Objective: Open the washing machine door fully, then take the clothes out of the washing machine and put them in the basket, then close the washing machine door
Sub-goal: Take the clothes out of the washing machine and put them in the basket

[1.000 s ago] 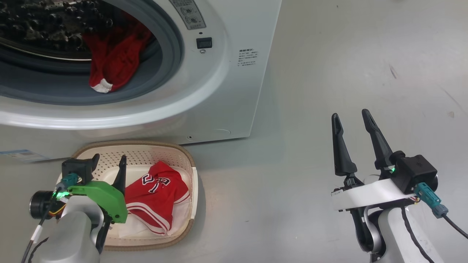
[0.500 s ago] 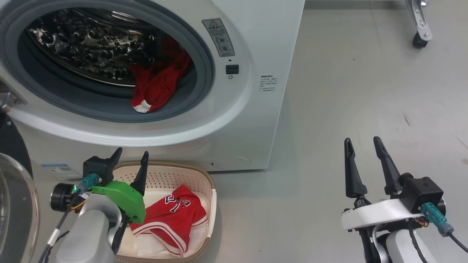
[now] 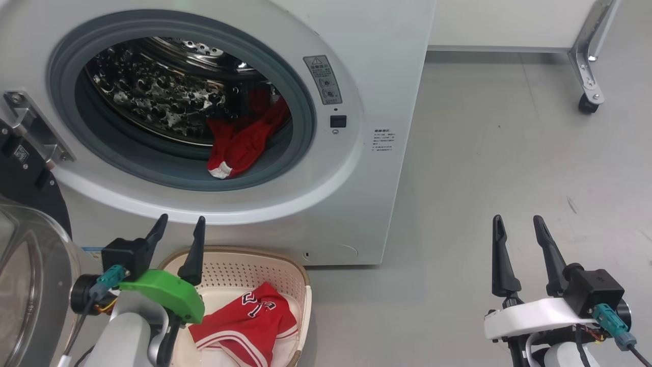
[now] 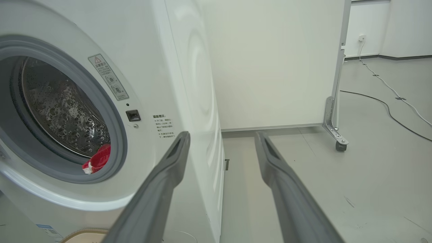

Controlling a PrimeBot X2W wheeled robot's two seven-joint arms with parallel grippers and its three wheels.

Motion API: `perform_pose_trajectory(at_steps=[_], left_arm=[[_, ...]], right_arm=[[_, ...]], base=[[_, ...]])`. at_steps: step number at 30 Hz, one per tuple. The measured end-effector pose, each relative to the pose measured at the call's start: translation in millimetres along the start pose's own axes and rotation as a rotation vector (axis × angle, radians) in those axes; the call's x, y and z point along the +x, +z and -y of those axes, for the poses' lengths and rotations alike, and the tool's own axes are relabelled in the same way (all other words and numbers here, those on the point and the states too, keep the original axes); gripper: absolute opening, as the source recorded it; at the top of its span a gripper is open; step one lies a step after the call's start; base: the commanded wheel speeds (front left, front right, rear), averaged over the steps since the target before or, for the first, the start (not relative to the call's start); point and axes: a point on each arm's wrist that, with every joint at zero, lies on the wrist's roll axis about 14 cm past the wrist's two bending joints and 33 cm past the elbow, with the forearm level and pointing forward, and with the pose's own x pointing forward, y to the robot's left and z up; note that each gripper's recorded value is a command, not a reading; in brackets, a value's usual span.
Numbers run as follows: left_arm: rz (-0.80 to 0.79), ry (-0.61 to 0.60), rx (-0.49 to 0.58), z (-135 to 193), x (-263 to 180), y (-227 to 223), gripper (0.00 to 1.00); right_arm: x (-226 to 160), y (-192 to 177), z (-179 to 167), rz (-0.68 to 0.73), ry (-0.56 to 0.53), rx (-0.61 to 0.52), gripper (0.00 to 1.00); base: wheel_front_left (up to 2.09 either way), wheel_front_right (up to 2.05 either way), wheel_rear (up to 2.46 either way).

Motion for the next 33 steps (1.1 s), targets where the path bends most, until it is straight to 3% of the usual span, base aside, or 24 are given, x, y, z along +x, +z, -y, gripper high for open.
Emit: perform_pose_trajectory(at_steps=[11,33], left_arm=[[0.074,0.025,-0.059,2.6,-15.7,13.5,1.0],[0.1,0.02,-0.041,10.5,-29.6,14.5,1.0]], right_arm=[[-6.4,4.4,-2.1,0.012,0.004,0.01,1.0],[-12.5,5.6,-2.0,0.014,0.0,0.014,1.0]], base=[[0.0,0.0,0.0],[0.0,0.0,0.0]])
